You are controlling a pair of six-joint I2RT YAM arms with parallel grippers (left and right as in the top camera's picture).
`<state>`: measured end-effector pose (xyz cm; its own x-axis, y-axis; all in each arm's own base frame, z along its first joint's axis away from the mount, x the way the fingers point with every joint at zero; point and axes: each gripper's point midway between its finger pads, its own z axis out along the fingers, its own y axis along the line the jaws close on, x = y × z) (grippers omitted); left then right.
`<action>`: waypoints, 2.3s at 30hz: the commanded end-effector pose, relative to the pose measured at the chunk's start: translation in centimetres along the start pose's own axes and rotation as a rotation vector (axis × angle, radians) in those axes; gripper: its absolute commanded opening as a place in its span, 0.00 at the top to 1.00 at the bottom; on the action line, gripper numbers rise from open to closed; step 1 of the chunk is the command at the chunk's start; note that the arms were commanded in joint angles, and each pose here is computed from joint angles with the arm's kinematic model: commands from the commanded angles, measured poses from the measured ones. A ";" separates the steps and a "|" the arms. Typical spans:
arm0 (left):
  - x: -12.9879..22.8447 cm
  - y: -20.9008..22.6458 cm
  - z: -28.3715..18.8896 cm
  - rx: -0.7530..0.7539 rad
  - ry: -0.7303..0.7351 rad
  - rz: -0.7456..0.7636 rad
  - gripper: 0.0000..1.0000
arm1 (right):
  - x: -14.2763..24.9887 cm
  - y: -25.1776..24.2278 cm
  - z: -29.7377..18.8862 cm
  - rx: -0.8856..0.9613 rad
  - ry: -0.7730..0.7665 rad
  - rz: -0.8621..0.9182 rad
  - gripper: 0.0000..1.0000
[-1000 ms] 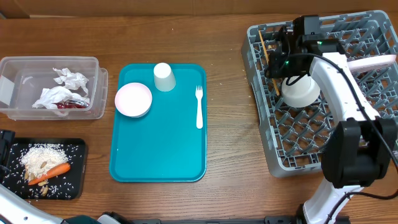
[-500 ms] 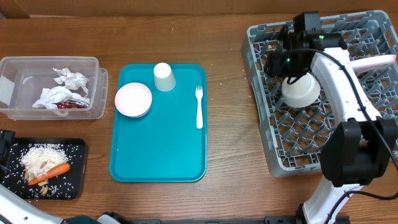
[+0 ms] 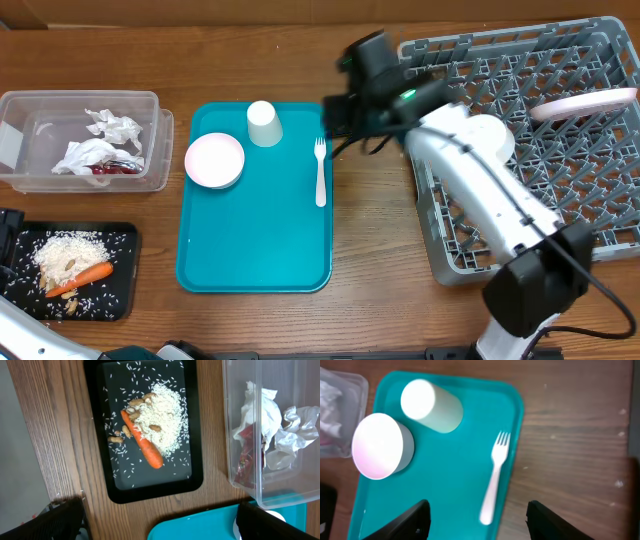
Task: Sort waste into correct bins and load items into the dishwasher
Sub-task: 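Move the right gripper back over the white fork on the tray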
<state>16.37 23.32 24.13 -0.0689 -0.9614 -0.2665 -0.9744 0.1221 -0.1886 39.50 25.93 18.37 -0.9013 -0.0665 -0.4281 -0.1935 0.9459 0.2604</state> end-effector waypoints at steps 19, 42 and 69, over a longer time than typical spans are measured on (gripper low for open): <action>0.0 0.0 -0.3 0.008 -0.009 -0.010 0.00 | 8.1 -0.5 14.9 0.211 0.192 0.096 0.45; 0.0 0.0 -0.3 0.008 -0.009 -0.010 0.00 | 11.8 -2.2 19.8 0.271 0.283 0.134 0.70; 0.0 0.0 -0.3 0.008 -0.009 -0.010 0.00 | 11.9 0.2 17.3 0.209 0.396 0.154 0.96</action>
<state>16.37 23.32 24.13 -0.0688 -0.9613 -0.2666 -0.9745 0.1220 -0.1883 37.11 30.76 0.56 -0.9937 0.0145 -0.1115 0.0025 0.9943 0.1067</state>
